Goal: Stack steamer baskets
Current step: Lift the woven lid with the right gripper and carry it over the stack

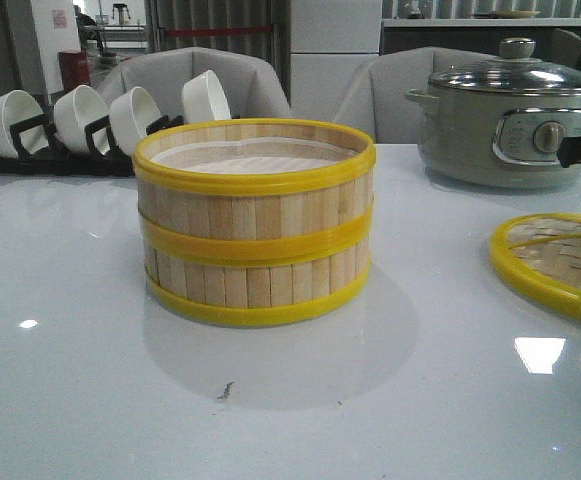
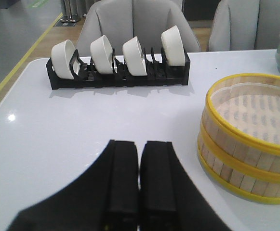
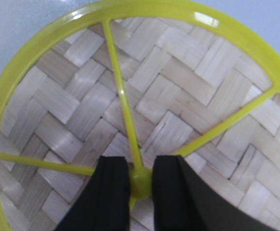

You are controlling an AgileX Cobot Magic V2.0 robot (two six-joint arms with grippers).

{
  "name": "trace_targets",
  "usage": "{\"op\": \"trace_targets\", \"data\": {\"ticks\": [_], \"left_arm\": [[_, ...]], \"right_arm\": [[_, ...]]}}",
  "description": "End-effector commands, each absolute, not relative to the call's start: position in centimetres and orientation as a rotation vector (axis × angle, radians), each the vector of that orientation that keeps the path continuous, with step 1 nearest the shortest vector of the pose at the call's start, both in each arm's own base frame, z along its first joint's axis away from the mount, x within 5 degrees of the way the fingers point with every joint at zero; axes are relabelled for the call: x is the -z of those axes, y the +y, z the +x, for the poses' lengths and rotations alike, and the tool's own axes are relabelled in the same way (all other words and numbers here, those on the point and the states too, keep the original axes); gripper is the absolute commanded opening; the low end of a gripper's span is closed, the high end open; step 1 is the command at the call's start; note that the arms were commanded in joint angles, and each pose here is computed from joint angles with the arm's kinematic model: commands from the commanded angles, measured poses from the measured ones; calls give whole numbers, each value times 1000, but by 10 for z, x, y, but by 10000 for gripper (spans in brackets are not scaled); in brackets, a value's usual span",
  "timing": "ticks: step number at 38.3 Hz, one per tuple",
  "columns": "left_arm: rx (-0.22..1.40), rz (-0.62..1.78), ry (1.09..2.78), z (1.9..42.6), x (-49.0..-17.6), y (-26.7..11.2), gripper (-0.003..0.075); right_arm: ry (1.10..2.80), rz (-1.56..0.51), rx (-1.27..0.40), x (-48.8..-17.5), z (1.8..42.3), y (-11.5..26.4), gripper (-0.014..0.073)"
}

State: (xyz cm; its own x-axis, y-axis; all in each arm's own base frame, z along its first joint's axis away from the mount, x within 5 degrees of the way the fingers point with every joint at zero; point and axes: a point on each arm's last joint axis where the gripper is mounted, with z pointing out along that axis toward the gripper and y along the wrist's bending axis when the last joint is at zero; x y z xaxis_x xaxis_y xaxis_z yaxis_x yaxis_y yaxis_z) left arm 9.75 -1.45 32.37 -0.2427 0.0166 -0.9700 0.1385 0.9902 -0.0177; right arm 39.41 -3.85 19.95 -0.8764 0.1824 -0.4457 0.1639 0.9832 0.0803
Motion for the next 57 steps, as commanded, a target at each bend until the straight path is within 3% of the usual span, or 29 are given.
{"op": "trace_targets", "data": {"ticks": [1,12,24,32,40,57], "left_arm": [[133,106,1701,98,-341,-15,87],[133,106,1701,98,-341,-15,87],[133,106,1701,98,-341,-15,87],[133,106,1701,98,-341,-15,87],[133,106,1701,98,-341,-15,87],[133,106,1701,98,-341,-15,87]], "right_arm": [[2495,184,-55,-253,401,-29,56],[2363,8,-122,-339,410,23,56],[2157,-227,-280,-422,399,111,56],[2163,-401,-373,-423,398,178,56],[2224,-531,-413,-399,399,228,56],[2310,-596,-406,-378,396,245,56]]}}
